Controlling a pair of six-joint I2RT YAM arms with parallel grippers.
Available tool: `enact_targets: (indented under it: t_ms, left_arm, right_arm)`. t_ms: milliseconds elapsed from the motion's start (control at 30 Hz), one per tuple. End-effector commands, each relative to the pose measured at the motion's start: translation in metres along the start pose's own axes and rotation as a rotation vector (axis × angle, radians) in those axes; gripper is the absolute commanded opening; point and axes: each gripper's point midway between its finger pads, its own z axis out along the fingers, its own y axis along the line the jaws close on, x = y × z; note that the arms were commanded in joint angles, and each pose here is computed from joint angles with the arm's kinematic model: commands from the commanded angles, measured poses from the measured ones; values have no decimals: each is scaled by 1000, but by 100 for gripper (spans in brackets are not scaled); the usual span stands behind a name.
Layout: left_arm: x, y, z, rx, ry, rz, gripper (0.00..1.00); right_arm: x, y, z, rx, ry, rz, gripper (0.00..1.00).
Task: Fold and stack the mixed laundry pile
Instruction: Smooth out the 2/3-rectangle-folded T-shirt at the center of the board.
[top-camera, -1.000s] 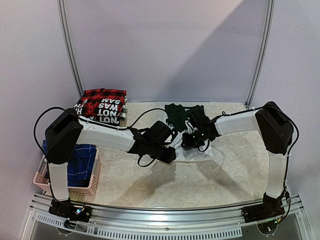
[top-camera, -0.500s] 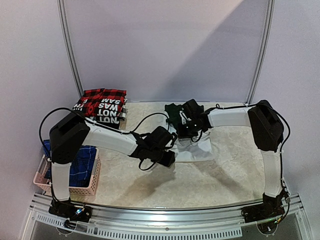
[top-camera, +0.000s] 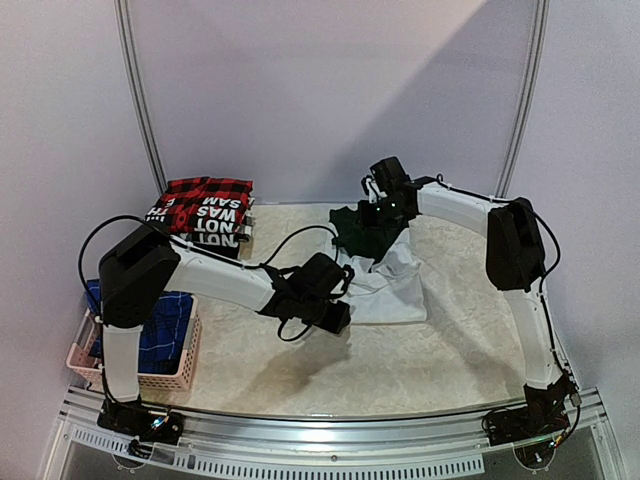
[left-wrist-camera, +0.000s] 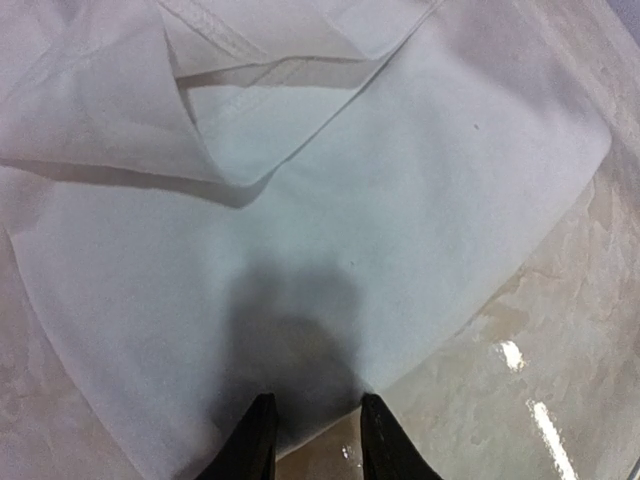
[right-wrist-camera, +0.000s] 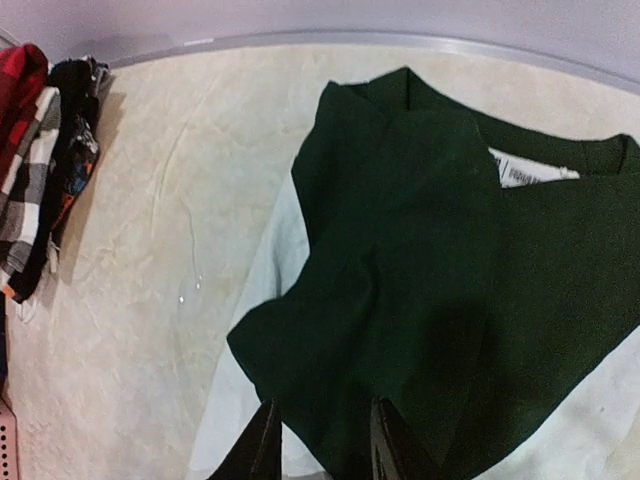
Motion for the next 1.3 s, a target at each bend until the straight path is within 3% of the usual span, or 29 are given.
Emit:
enact_targets:
  t_ms: [0,167,300,700,1000,1267]
  left_arm:
    - [-1,-1,-9,-28,25,30,31]
    - [-21,9,-24,-99,29,81,35]
    - [-45,18,-30,-155,17,107,40]
    - [-78,48,-7,-259,55,116,42]
    - [-89,42,4,-249,67,159,40]
    - [-93,42,11,-271,77,184,44]
  right_arm:
    - [21,-10,5,32,105,-33,33]
    - [23,-13,-22,53,87,-35,37]
    - [14,-16,-74,83,0,-31,42]
    - [85,-45,-168,112,-73,62,50]
    - [149,-35,-182,-20,-46,115,50]
    - [188,-17,-159,-68,20,87,50]
